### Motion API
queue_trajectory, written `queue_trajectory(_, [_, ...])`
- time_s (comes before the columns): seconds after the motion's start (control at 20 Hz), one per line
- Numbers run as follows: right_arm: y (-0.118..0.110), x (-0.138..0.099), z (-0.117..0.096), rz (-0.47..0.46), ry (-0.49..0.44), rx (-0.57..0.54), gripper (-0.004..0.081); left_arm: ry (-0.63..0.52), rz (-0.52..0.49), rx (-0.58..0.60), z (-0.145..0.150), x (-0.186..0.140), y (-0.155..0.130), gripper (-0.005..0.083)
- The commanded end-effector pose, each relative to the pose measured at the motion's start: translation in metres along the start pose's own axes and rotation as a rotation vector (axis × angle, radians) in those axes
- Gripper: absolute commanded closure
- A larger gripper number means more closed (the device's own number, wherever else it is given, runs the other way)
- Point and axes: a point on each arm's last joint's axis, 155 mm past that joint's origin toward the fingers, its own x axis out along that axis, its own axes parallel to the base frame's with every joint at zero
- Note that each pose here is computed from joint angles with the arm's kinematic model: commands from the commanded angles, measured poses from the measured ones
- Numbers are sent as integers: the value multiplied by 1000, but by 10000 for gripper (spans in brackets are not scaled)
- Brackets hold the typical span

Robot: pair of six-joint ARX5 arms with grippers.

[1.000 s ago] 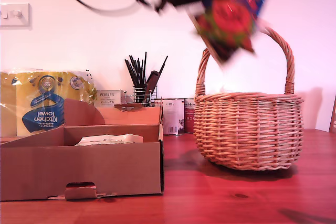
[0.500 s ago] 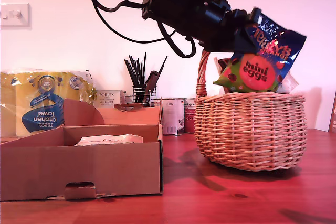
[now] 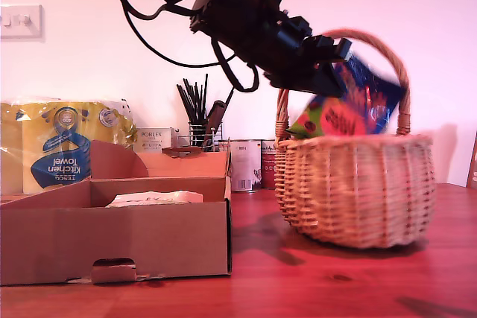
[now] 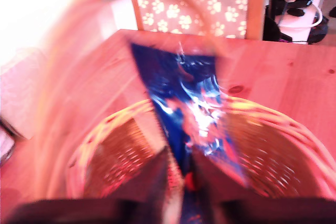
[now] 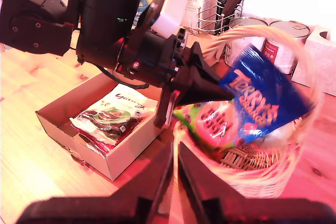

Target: Move the bags of Easter eggs from the cardboard box on the left into the woven basket on the right side.

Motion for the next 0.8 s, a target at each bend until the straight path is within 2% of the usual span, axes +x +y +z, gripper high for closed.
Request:
queue_trajectory(0.0, [2,5,-9,12,19,1,783,-3,2,4,-1,3,1,481])
queue_trajectory(0.4, [2,5,-10,12,23,3,783,-52,14,7,20,-7,4,488])
queue_trajectory(0.6, [2,5,-9,12,22,2,783,8,-2,-4,3,-4,0,484])
queue_trajectory(0.75, [2,5,-9,12,22,2,783,75,-25,-17,-25,7,-7,485])
